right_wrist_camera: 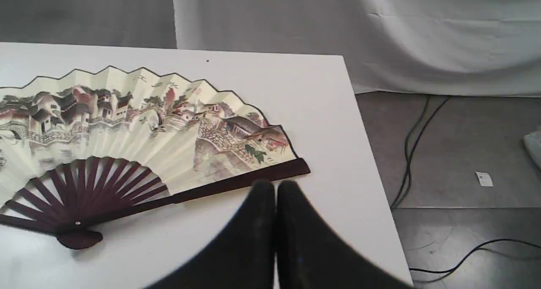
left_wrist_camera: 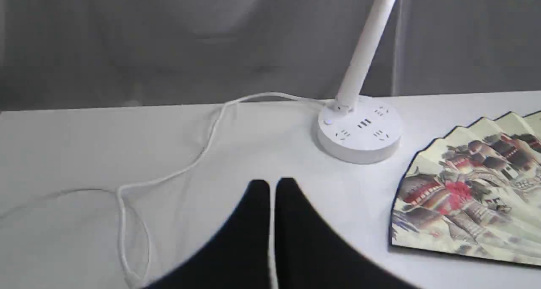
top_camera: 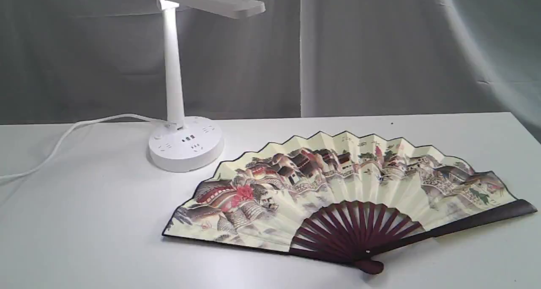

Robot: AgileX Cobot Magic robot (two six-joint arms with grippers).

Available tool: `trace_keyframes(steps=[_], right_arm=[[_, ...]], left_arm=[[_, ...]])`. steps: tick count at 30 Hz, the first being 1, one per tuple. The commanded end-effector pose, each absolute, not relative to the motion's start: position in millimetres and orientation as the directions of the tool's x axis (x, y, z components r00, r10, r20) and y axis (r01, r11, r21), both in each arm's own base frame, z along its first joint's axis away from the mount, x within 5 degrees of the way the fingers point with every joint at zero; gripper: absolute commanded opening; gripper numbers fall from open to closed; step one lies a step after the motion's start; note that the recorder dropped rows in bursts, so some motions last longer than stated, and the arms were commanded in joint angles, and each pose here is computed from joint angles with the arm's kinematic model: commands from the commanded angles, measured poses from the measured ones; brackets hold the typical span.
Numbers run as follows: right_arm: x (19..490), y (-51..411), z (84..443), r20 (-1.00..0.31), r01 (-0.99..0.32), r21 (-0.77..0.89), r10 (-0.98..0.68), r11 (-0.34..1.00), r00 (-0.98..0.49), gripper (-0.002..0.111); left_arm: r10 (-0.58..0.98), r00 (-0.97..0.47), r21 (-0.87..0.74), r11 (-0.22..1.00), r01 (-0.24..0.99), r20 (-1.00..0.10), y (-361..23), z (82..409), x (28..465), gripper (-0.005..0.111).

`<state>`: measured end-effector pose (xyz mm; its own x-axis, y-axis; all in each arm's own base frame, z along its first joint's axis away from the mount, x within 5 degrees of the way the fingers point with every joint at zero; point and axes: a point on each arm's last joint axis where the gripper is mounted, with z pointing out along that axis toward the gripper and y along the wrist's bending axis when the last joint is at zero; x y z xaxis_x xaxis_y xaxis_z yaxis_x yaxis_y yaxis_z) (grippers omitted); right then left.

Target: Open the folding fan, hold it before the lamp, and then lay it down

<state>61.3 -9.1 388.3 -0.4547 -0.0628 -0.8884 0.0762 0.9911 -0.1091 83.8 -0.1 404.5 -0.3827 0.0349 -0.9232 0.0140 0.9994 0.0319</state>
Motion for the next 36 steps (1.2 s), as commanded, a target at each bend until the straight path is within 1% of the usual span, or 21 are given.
trace_keyframes(steps=[1, 6, 10, 12, 17, 22, 25, 28, 30, 34, 36], right_arm=[[48, -9, 386, -0.887, 0.078, -0.132, -0.083, 0.988, -0.455, 0.0], [34, -9, 386, -0.899, 0.086, -0.138, -0.088, 0.987, -0.428, 0.0], [25, -8, 388, -0.913, 0.075, -0.148, -0.106, 0.986, -0.395, 0.0], [19, -8, 389, -0.923, 0.061, -0.15, -0.118, 0.987, -0.366, 0.0], [1, -7, 389, -0.946, 0.024, -0.144, -0.13, 0.989, -0.296, 0.0], [-12, -9, 388, -0.958, 0.046, -0.154, -0.138, 0.987, -0.253, 0.0], [-17, -9, 379, -0.959, 0.051, -0.156, -0.139, 0.986, -0.247, 0.0], [-19, -9, 367, -0.962, 0.052, -0.151, -0.135, 0.987, -0.238, 0.0], [-20, -9, 358, -0.971, 0.06, -0.143, -0.129, 0.988, -0.201, 0.0], [-21, -9, 342, -0.986, 0.07, -0.105, -0.095, 0.992, -0.14, 0.0], [-19, -9, 333, -0.987, 0.069, -0.101, -0.092, 0.992, -0.131, 0.0]], left_arm=[[0.006, -0.346, 0.001, 1.0, 0.013, -0.938, -1, 408, 77, 0.0], [-0.013, -0.3, -0.017, 1.0, 0.01, -0.954, -1, 412, 64, 0.0], [-0.014, -0.236, -0.017, 1.0, 0.011, -0.972, -1, 412, 47, 0.0], [-0.011, -0.204, -0.013, 1.0, 0.009, -0.979, -1, 408, 39, 0.0], [-0.011, -0.177, -0.013, 1.0, 0.009, -0.984, -1, 393, 24, 0.0], [-0.012, -0.054, -0.013, 1.0, 0.009, -0.998, -1, 378, 11, 0.0], [-0.013, 0.024, -0.013, 1.0, 0.009, -1.0, -1, 363, 5, 0.0], [-0.013, 0.045, -0.013, 1.0, 0.009, -0.999, -1, 347, 0, 0.0], [-0.013, 0.065, -0.013, 1.0, 0.009, -0.998, -1, 339, -2, 0.0], [-0.063, 0.048, -0.063, 0.998, 0.009, -0.997, -1, 324, 4, 0.0], [-0.061, 0.031, -0.061, 0.998, 0.007, -0.998, -1, 320, 7, 0.0]])
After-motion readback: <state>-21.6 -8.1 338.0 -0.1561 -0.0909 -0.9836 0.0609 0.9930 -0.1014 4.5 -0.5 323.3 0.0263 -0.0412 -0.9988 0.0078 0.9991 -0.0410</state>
